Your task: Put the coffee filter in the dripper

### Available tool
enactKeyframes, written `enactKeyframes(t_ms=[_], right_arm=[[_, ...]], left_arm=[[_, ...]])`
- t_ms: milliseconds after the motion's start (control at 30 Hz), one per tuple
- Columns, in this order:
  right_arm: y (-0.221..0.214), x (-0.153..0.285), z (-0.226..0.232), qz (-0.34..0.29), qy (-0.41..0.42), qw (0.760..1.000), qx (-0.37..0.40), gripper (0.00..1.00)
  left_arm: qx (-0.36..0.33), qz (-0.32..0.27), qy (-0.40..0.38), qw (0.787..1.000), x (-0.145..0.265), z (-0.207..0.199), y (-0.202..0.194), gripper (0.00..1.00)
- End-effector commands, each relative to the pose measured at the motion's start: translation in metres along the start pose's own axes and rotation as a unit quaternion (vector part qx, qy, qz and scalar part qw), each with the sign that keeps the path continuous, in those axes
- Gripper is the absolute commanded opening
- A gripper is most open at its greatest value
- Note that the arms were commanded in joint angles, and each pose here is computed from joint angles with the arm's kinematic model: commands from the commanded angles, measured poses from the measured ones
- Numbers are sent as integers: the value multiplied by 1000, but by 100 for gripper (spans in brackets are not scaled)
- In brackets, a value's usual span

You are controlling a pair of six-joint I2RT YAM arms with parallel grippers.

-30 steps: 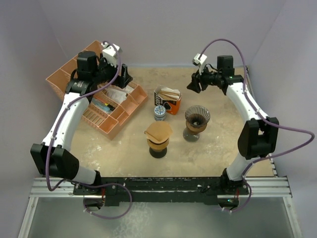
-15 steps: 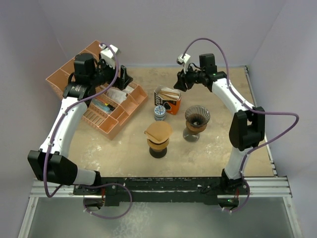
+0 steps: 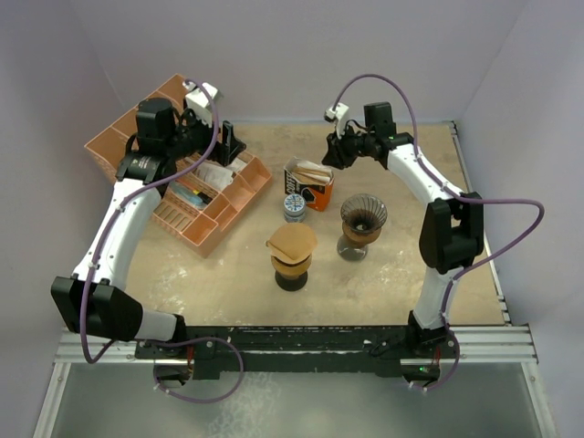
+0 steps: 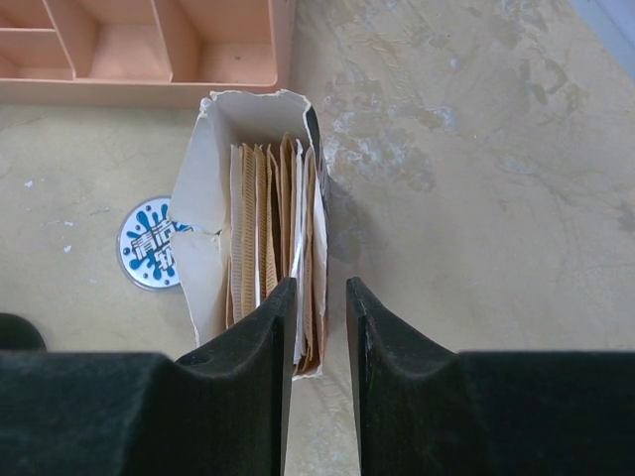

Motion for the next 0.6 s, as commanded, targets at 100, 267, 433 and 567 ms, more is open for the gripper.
enactKeyframes(t_ms=[100, 267, 433, 567], right_arm=[[14, 5, 9, -9, 8, 1000, 19, 26], [12, 4, 12, -4, 12, 1000, 20, 27], [11, 4, 11, -1, 8, 1000, 21, 24], [11, 4, 11, -1, 9, 1000, 22, 18]], left_arm=[[-26, -39, 4, 999, 13, -2, 21, 83], [-26, -38, 3, 999, 13, -2, 22, 83], [-25, -37, 2, 999, 13, -3, 20, 83], [-28, -37, 3, 999, 15, -3, 21, 83]])
Point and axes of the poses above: each gripper's point midway between its finger pads, its own x axis back along the fingers, its own z axis along the line the jaws close on, y = z × x, the point moved 5 cm from there along x, back along the fingers, and after that the axes turned 13 degrees about -x, right-handed, at the moved point
